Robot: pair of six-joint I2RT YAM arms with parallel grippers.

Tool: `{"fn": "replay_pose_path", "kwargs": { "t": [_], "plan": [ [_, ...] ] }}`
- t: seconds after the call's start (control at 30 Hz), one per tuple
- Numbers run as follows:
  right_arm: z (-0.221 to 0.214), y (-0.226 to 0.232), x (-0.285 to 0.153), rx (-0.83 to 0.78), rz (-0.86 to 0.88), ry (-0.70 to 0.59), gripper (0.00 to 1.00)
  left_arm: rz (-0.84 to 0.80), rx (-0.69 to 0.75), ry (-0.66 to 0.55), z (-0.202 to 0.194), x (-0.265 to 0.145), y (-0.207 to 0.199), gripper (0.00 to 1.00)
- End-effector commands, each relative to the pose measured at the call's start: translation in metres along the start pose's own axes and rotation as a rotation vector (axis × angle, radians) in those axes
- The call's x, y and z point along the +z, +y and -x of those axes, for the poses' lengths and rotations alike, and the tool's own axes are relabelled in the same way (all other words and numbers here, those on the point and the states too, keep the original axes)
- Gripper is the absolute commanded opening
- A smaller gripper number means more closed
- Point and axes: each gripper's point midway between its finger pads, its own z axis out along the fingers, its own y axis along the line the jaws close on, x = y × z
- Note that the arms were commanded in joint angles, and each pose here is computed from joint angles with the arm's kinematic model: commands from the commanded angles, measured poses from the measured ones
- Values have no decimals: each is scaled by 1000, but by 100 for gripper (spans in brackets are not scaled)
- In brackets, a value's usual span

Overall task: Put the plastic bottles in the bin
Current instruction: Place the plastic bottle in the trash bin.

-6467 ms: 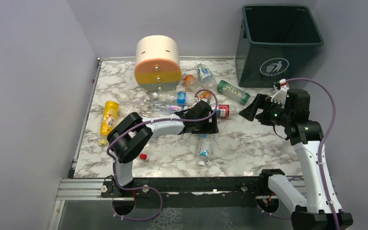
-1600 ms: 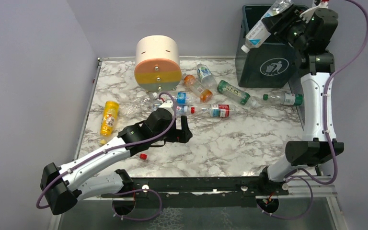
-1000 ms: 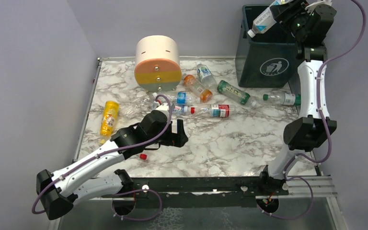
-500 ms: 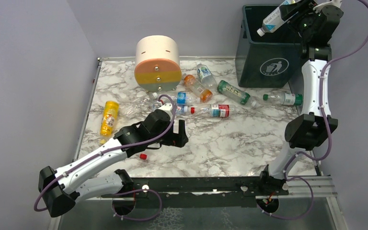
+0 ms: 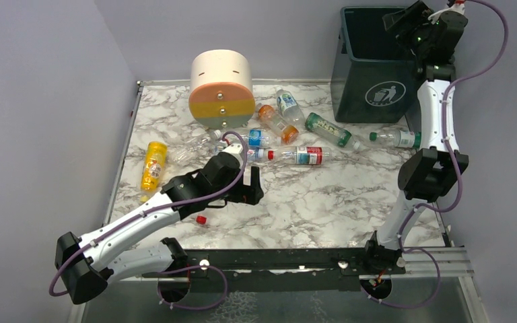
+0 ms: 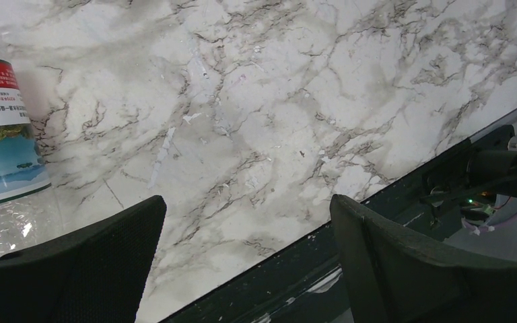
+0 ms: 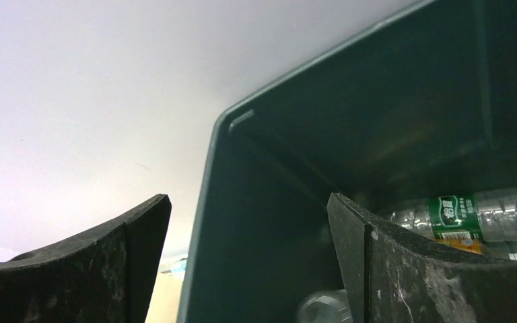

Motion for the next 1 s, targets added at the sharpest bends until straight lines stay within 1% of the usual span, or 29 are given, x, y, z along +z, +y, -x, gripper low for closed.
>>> {"fn": "replay_pose_path", "kwargs": {
  "t": [0.0, 0.2, 0.3, 0.37, 0.53, 0.77, 0.83, 0.97],
  "plan": [
    [41, 40, -21, -48, 99, -74, 90, 19, 10, -43, 16, -5, 2, 99],
    [56, 80, -64, -61, 185, -77, 91, 53, 32, -53, 24, -11, 9, 99],
    [47, 97, -94, -58, 224, -46, 91, 80, 44, -62, 29, -17, 15, 99],
    [33, 105, -114, -66, 246, -14, 91, 99, 48, -71, 34, -20, 20, 99],
    [-35, 112, -159, -54, 288, 137, 92, 154, 50, -74, 36, -22, 35, 99],
    [-164, 113, -219, 10, 329, 407, 92, 246, 5, -62, 36, -16, 61, 99],
    [-192, 112, -237, 20, 343, 466, 92, 278, -8, -57, 37, -13, 68, 99],
    [-225, 106, -266, 30, 365, 543, 92, 375, -24, -57, 39, -15, 88, 99]
  ]
}}
